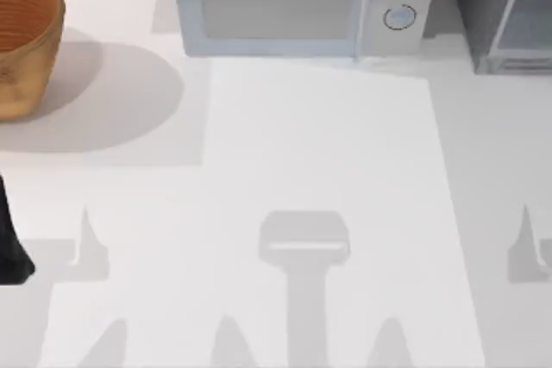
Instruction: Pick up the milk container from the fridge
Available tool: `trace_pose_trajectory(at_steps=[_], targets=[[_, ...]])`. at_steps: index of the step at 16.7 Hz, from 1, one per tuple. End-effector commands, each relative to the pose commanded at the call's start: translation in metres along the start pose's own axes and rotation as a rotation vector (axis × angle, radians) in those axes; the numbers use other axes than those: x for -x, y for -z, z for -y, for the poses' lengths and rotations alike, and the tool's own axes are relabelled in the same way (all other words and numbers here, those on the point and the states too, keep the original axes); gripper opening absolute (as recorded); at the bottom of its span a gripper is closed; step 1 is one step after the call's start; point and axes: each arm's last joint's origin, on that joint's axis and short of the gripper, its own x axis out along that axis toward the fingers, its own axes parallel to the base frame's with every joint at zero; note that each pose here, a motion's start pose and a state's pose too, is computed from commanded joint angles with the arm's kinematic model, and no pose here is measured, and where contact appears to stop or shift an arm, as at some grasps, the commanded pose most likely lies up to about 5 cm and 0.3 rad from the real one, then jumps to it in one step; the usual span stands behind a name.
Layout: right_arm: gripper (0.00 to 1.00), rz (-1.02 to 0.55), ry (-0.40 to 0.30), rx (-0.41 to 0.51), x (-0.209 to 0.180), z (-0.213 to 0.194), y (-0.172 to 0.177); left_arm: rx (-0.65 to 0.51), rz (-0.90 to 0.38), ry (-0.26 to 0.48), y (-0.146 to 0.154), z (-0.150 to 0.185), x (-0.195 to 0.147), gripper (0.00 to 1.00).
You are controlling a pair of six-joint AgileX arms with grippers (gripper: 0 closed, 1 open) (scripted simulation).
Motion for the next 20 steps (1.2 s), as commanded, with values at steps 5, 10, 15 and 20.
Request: trace_pose_trajectory(at_steps=[5,10,15,20], targets=[[1.0,0.009,-0.001,0.001,-0.003,0.002,-0.004,0.0,0.0,0.0,0.0,0.0,0.0,1.0],[1.0,0.037,0.003,0.008,-0.024,0.012,-0.018,0.0,0.0,0.0,0.0,0.0,0.0,1.0],[1.0,-0.005,0.005,0.002,-0.061,0.036,-0.01,0.0,0.0,0.0,0.0,0.0,0.0,1.0],[1.0,-0.034,0.003,-0.013,-0.086,0.067,0.016,0.0,0.0,0.0,0.0,0.0,0.0,1.0]])
